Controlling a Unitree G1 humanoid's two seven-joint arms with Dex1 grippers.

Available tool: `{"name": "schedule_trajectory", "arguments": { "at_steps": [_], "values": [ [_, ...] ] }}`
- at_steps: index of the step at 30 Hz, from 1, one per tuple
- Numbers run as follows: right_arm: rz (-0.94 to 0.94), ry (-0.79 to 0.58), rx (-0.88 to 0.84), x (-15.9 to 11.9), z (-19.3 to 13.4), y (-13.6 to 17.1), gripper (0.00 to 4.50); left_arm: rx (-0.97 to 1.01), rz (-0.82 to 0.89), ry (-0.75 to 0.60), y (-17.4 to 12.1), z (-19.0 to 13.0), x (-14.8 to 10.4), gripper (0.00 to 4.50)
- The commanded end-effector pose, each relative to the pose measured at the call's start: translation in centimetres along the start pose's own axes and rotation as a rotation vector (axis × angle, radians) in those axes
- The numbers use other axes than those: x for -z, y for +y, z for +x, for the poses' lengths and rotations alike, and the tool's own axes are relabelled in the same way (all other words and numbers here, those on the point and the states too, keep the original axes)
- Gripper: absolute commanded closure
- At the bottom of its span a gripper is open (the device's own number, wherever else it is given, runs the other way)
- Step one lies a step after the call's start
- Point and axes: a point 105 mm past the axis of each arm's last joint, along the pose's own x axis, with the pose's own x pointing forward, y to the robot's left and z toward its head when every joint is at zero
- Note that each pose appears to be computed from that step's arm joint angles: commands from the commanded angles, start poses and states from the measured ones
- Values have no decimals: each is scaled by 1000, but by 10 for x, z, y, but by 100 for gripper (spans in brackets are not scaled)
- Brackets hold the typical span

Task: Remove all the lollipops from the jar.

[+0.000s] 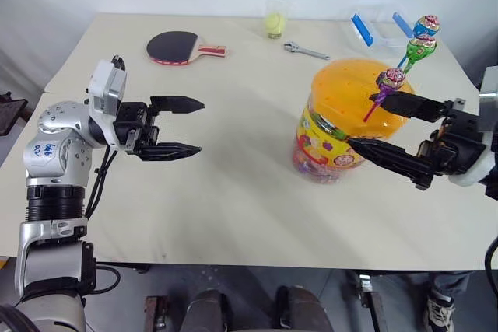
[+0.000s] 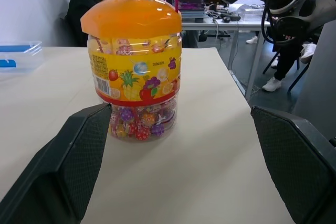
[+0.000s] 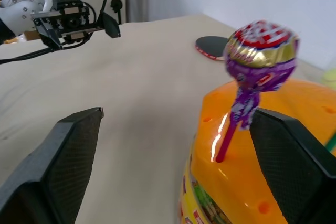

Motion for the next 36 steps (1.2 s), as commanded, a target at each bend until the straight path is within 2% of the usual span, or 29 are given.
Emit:
{"name": "schedule_trajectory", "arguments": {
  "at_steps": [1, 10, 16, 19, 23, 27, 30, 36],
  "values": [
    [-53, -48, -6, -11, 0, -2, 124, 18, 55, -14, -5, -2, -10, 0],
    [-99, -105, -13, -26, 2, -7, 436, 18, 52, -29, -6, -4, -11, 0],
    [-137, -186, -58, -49, 4, -5, 443, 32, 56, -55, -6, -3, -15, 0],
    [-147, -233, -80, -67, -1, 1, 443, 38, 67, -91, -4, -2, -26, 0],
    [-133, -150, -85, -66, -16, 8, 443, 54, 83, -105, -2, -2, -38, 0],
    [-39, 53, -39, -35, -41, 12, 443, 67, 91, -110, 0, 1, -43, 0],
    [10, 181, 72, -10, -70, 3, 443, 68, 92, -111, 2, 4, -45, 0],
    [99, 226, 283, 20, -111, -23, 443, 60, 85, -140, 6, 8, -50, 0]
  ]
}}
